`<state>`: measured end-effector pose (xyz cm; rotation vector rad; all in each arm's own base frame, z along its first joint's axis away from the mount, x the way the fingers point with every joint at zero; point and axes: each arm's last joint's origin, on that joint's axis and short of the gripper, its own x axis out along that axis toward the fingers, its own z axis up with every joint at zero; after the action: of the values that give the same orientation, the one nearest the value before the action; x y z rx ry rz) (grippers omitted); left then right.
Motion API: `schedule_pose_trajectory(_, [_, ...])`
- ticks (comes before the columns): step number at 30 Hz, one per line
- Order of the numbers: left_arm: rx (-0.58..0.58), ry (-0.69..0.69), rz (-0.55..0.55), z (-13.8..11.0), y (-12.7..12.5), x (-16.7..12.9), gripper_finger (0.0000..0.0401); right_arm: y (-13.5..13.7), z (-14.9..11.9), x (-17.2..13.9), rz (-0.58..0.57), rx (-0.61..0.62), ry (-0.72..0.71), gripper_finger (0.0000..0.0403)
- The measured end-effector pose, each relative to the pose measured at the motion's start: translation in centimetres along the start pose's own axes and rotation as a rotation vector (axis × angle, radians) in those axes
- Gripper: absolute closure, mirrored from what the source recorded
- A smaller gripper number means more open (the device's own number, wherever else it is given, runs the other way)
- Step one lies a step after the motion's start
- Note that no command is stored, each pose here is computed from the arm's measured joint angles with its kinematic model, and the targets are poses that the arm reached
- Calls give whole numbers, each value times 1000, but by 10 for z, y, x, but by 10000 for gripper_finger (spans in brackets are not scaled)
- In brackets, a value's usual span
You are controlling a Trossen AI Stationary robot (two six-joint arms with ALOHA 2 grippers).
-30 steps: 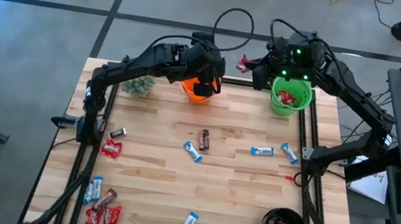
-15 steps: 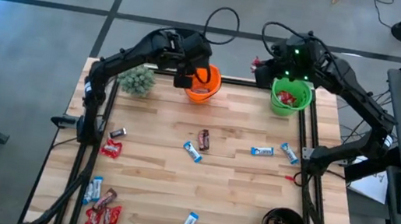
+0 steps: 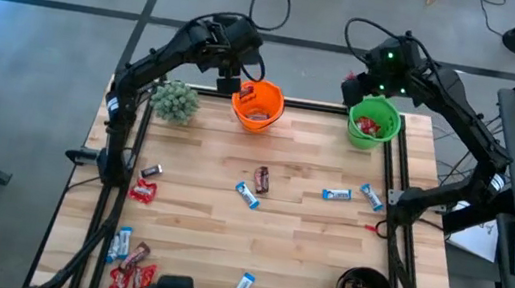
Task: Organize candy in baskets
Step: Put the red candy into the green bucket
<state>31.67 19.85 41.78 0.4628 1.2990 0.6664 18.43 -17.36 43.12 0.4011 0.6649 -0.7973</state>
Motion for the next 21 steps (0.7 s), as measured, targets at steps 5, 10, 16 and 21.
schedule_pose_trajectory(5, [-24, 23, 8, -6, 9, 6, 246, -14, -2, 0, -43, 21, 36, 391])
schedule_pose_trajectory(10, [-31, 30, 10, -8, 12, 9, 246, -24, -6, 0, -75, 34, 87, 391])
schedule_pose_trajectory(16, [-32, 31, 10, -8, 12, 9, 246, -33, -11, -1, -106, 59, 136, 391])
schedule_pose_trajectory(21, [-33, 33, 10, -9, 12, 9, 246, -43, -15, -3, -135, 79, 186, 391])
